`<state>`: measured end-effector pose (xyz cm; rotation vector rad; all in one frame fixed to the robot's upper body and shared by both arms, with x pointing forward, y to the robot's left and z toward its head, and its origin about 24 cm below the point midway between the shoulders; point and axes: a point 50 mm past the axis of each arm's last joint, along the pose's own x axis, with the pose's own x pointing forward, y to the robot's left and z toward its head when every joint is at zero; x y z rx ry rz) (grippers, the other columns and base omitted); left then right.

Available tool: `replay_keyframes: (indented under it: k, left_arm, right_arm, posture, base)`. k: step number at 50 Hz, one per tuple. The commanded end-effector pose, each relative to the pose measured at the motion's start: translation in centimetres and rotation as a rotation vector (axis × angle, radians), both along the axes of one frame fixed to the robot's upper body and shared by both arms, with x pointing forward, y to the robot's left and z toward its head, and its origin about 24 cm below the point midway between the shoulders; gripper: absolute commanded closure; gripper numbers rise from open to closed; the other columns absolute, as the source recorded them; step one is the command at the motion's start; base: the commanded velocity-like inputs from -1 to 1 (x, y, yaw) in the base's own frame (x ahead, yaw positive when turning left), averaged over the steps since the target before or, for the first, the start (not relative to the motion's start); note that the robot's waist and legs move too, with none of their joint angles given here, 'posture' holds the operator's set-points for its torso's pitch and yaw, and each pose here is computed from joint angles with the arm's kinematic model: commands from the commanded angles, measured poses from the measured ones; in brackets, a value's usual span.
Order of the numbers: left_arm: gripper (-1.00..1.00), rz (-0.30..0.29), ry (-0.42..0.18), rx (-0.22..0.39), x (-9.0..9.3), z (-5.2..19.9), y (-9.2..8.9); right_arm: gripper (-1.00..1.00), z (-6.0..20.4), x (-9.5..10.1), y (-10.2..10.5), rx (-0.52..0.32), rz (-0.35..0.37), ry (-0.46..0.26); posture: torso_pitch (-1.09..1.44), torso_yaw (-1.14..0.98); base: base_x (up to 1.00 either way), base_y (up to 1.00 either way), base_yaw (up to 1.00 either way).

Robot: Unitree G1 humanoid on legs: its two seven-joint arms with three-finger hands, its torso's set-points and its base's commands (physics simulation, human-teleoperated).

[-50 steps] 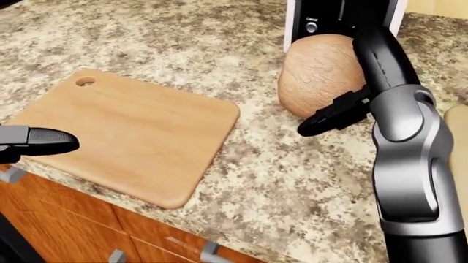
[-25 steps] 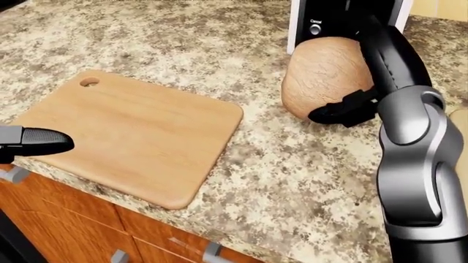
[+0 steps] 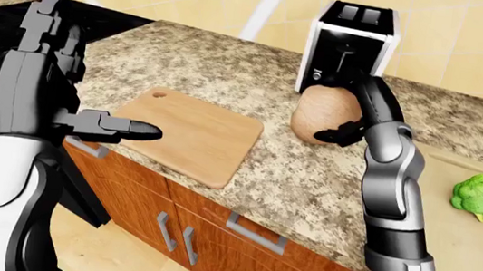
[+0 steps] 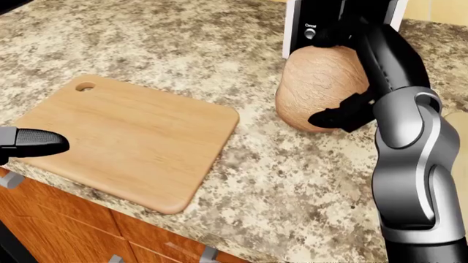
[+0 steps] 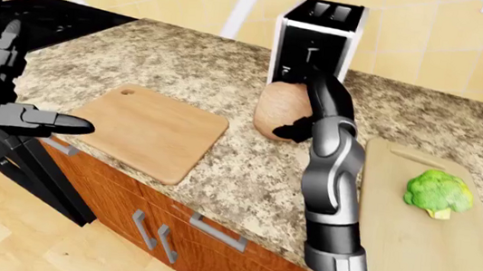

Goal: Place the broccoli and the coconut on separate cutting boards.

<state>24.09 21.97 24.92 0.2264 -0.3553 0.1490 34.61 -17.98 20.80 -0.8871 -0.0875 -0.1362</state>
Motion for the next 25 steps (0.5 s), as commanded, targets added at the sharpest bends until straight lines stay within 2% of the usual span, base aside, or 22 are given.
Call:
replay_keyframes:
  k: [1, 8, 14, 25]
  left_arm:
    - [-1.0, 0.003, -0.075, 0.021, -0.5, 1.3, -0.1]
    - [-1.0, 0.001, -0.077, 0.021, -0.7, 1.4, -0.1]
    - [-1.0, 0.003, -0.078, 0.022, -0.7, 1.4, -0.1]
    - [-1.0, 0.006, -0.076, 0.022, -0.8, 1.2, 0.0]
  right_arm:
    - [0.1, -0.1, 0.0, 0.4, 0.007, 0.038, 0.032]
    - [0.21, 1.6, -0.5, 0.4, -0.005, 0.038, -0.001]
    - [0.31, 2.1, -0.9, 0.6, -0.005, 0.041, -0.013]
    - [0.36, 4.0, -2.0, 1.4, -0.011, 0.066, -0.047]
  posture:
    - [0.0, 0.47]
    - [0.0, 0.47]
    - [0.0, 0.47]
    - [0.0, 0.47]
  base:
    - [0.0, 0.0, 0.0]
    - [0.0, 0.0, 0.0]
    - [0.0, 0.0, 0.0]
    - [0.0, 0.0, 0.0]
